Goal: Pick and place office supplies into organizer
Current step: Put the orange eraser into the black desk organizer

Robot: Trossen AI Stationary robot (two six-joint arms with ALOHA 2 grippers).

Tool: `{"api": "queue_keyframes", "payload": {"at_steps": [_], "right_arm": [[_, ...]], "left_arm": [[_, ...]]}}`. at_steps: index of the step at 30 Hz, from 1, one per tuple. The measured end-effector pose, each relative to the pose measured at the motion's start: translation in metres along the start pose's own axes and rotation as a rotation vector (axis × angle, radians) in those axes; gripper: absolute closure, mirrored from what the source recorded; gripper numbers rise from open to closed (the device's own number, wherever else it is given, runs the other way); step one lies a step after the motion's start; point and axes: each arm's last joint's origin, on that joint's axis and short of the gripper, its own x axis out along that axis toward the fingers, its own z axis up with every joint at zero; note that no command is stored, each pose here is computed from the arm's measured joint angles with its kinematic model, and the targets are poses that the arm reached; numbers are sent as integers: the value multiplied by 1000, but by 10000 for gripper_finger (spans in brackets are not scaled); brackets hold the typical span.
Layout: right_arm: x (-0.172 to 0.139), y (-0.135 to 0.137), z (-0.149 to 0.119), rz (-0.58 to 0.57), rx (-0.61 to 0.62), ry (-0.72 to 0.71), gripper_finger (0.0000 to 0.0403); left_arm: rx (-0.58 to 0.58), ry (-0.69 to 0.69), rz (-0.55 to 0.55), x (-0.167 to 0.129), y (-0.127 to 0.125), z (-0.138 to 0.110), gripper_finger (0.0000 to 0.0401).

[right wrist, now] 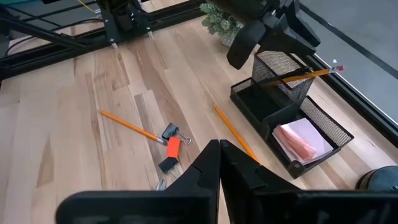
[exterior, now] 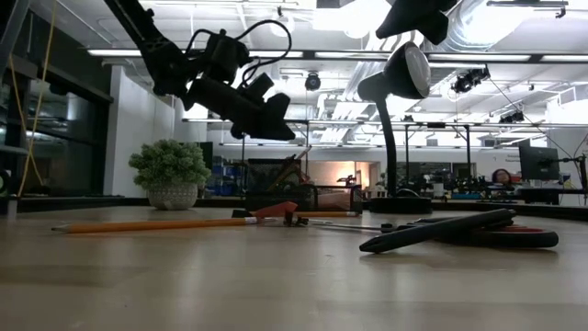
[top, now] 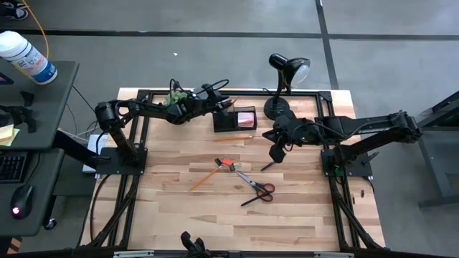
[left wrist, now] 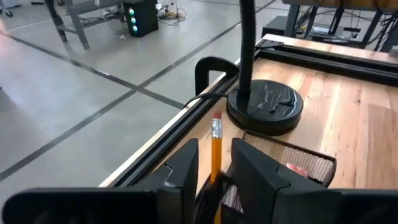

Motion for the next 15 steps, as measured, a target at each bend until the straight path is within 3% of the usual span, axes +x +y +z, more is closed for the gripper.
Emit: {"api": "queue_keyframes", "payload": {"at_steps": [8, 15], "right_arm": [[0, 0, 0, -1, -16, 1, 401], [1, -4, -4, -15, -61, 53, 395]], "left_arm": [[-10, -169, -104, -5, -3, 19, 301], [33, -243, -265, -33, -30, 48, 324]]}}
